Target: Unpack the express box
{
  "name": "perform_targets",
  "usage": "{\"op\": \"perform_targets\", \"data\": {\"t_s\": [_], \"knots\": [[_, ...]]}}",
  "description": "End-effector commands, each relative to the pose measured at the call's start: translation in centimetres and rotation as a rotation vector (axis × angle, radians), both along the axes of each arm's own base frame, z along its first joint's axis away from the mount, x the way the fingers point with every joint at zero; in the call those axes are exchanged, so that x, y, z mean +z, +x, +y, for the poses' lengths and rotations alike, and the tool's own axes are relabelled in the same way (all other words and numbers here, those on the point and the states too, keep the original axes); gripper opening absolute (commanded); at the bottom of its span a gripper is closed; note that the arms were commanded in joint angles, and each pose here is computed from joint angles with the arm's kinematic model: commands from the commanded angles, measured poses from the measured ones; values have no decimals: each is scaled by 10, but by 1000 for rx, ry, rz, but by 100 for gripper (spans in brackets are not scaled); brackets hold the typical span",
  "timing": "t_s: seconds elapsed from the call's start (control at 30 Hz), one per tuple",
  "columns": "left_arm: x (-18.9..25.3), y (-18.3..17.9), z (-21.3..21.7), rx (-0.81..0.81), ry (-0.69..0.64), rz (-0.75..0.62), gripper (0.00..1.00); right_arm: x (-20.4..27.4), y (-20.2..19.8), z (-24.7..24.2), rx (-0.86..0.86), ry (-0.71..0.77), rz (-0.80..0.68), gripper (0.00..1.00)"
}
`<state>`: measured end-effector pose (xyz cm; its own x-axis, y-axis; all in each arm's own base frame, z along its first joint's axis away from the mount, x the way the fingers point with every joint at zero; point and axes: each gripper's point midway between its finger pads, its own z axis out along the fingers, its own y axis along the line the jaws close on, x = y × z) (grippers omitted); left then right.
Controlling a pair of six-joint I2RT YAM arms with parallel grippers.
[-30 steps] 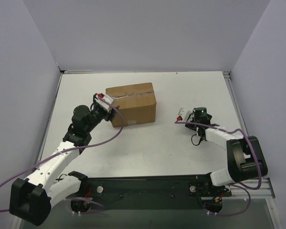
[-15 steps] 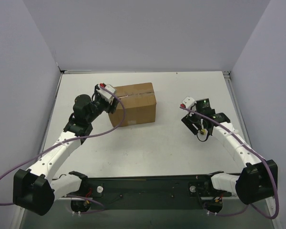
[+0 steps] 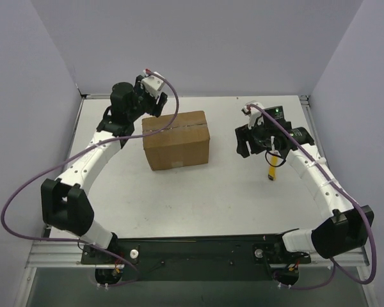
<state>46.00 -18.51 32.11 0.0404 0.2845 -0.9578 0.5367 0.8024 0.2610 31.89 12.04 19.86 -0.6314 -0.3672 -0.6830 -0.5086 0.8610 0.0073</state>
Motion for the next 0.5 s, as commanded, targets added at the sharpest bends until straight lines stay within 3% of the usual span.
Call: {"op": "perform_targets", "data": {"t_s": [0.0, 0.1, 0.13, 0.27, 0.33, 0.37, 0.47], "knots": [[-38, 48, 30, 125, 142, 125, 70, 0, 2, 46, 89, 127, 49, 39], [-48, 73, 54, 190, 202, 192, 68, 3, 15, 61, 29, 215, 74, 5], [-46, 77, 57, 174, 204, 193, 66, 4, 16, 71, 48, 256, 83, 2], [-57, 99, 73, 122, 192, 217, 59, -12, 18, 91, 68, 285, 138, 0], [-79, 103, 69, 55, 136, 320, 54, -22, 15, 105, 108, 294, 172, 0], [-65, 110, 76, 44, 96, 311, 53, -25, 14, 109, 116, 288, 181, 0], [-91, 100, 58, -150, 7, 435, 46, -38, 8, 131, 177, 268, 215, 11]]}}
